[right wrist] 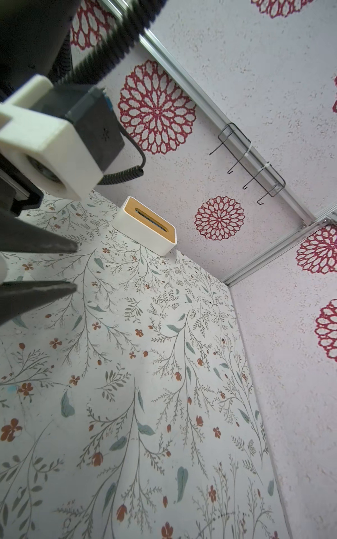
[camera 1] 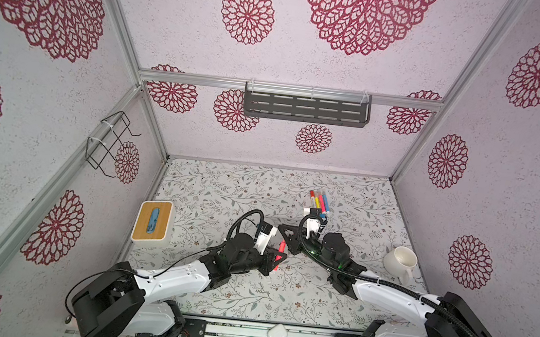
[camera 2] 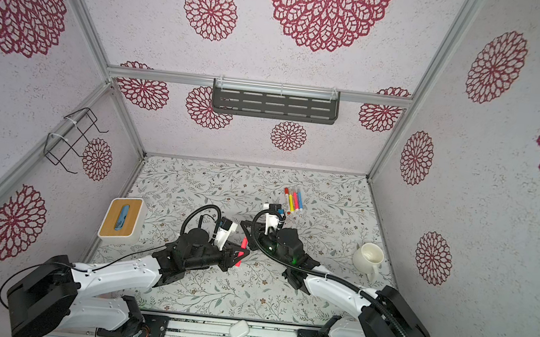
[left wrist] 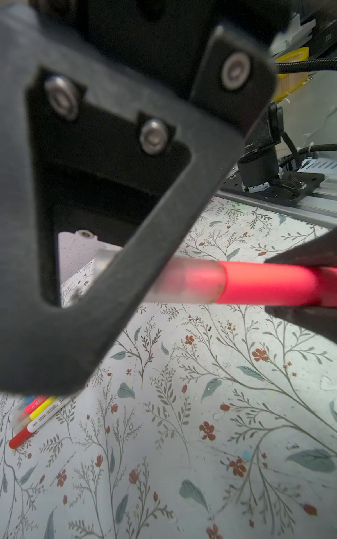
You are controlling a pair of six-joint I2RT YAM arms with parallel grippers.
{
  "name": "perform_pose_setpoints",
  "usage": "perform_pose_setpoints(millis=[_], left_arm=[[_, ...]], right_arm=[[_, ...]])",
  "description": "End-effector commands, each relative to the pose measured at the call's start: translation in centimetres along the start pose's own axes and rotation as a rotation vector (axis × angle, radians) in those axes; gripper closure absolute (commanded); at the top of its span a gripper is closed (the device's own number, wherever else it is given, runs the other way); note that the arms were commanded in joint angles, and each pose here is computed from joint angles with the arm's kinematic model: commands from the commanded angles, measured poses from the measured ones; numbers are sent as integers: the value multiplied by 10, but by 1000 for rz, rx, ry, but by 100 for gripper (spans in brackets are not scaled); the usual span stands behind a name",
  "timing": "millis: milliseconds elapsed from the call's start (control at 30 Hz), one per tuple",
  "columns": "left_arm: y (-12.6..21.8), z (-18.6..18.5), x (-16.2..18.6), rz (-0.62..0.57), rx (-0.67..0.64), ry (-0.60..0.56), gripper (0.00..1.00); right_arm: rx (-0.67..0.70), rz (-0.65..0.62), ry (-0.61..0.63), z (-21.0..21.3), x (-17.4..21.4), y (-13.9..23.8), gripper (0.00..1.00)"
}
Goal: Insert the pens into the pen caps
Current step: 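Close the right gripper on top of the cap and press it down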
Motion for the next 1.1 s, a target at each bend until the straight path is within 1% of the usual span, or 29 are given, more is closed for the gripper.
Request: perform_pose_setpoints(millis=[0, 133, 300, 433, 533, 600, 667, 800, 933, 1067], left_arm=[[38, -29, -108, -442, 70, -24, 100], [45, -26, -112, -474, 45, -22, 100], [58, -20, -118, -522, -13, -26, 100], [66, -14, -122, -552, -47, -25, 100], [69, -12, -125, -559, -49, -20, 100], [70, -13, -127, -557, -26, -19, 100], [73, -16, -129, -553, -5, -27, 100], [78, -22, -132, -526, 83, -38, 100], [80, -23, -137, -503, 121, -26, 100], [81, -22, -137, -499, 95, -27, 100]], right_arm=[[1, 362, -40, 2, 109, 11, 100], [20, 405, -53, 8, 131, 10, 100], [117, 462, -15, 7, 147, 14, 100], [119, 478, -24, 12, 148, 16, 100], [101, 521, 7, 21, 154, 19, 100], [79, 559, 24, 26, 161, 22, 100], [23, 578, 14, 32, 167, 27, 100], [-169, 553, -12, 52, 170, 37, 100], [-215, 589, -9, 55, 181, 37, 100], [-224, 589, -22, 57, 181, 34, 100]])
Point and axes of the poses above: each gripper's point midway between its finger pads, its own y axis back along the fingers, its own z axis along the line the jaws close on, x = y × z, the point moved 3 cm from there along y, back along the fingers, and after that the axes turned 9 degrees about y, right-handed, at the moved point
